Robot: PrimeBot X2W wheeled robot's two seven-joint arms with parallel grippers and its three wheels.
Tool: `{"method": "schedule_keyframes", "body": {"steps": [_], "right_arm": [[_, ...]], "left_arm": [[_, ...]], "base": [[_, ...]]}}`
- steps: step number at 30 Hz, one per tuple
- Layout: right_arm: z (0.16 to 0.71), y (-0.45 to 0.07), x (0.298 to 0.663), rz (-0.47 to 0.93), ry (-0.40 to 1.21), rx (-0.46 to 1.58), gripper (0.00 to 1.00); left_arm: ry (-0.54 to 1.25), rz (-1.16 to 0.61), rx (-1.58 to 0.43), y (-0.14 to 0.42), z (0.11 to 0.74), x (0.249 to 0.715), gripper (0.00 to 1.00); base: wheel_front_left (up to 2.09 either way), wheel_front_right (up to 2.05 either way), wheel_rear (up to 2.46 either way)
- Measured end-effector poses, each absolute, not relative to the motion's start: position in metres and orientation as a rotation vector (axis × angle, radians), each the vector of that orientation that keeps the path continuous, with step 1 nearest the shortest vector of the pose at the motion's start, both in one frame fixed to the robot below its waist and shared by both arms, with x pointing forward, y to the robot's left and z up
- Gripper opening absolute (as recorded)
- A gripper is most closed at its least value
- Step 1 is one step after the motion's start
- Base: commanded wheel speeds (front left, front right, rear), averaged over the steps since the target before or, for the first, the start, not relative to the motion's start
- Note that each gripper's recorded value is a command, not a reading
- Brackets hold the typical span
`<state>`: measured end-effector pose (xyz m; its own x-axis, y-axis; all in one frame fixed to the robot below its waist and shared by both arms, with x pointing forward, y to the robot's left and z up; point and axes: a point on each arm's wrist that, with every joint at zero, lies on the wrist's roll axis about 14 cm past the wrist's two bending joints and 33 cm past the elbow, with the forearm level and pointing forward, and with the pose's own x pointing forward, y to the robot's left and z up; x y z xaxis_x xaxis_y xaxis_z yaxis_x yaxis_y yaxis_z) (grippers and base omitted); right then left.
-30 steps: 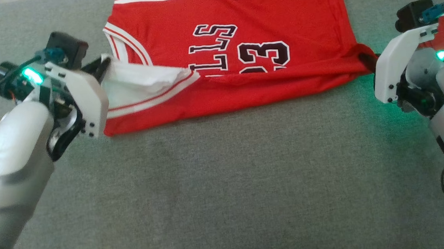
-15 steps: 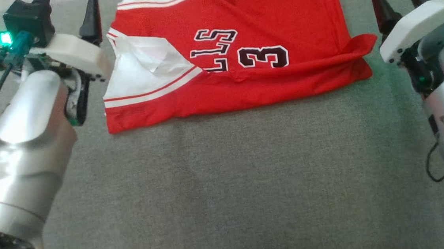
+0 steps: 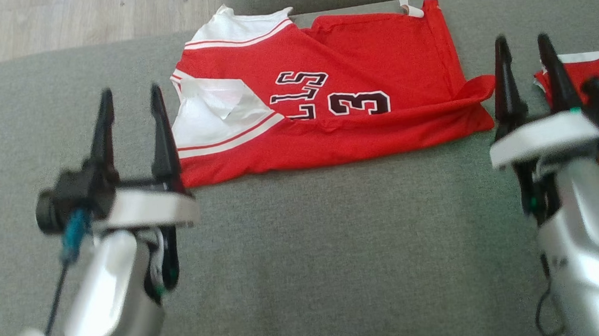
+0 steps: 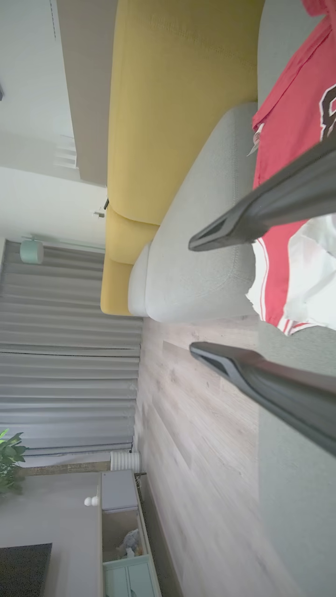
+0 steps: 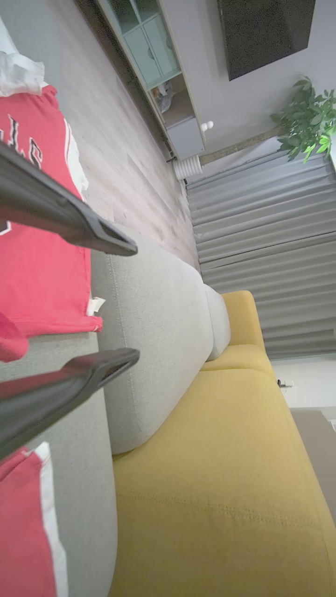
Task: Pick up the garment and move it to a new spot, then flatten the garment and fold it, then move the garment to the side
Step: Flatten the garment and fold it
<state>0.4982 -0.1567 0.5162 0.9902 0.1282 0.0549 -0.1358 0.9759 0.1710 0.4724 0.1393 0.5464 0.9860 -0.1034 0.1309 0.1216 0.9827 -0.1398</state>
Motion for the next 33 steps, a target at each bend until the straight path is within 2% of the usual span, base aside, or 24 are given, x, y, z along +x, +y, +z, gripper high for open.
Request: {"method": "schedule_keyframes", "body": {"steps": [7, 10, 17, 33], "right_arm": [[0.490, -0.164, 0.442, 0.095, -0.018, 0.156, 1.00], [0.486, -0.164, 0.428, 0.093, -0.011, 0.181, 1.00], [0.490, -0.166, 0.426, 0.088, -0.027, 0.185, 1.00], [0.464, -0.181, 0.434, 0.036, 0.030, 0.235, 1.00]], "left_arm": [[-0.084, -0.053, -0.182, 0.145, 0.520, 0.437, 1.00], [-0.066, -0.043, -0.193, 0.146, 0.511, 0.431, 1.00], [-0.031, -0.059, -0.177, 0.143, 0.497, 0.437, 1.00], [0.392, 0.001, -0.086, 0.151, 0.376, 0.467, 1.00]], "base": [[0.00, 0.00, 0.00], [0.00, 0.00, 0.00], [0.00, 0.00, 0.00], [0.00, 0.00, 0.00]]}}
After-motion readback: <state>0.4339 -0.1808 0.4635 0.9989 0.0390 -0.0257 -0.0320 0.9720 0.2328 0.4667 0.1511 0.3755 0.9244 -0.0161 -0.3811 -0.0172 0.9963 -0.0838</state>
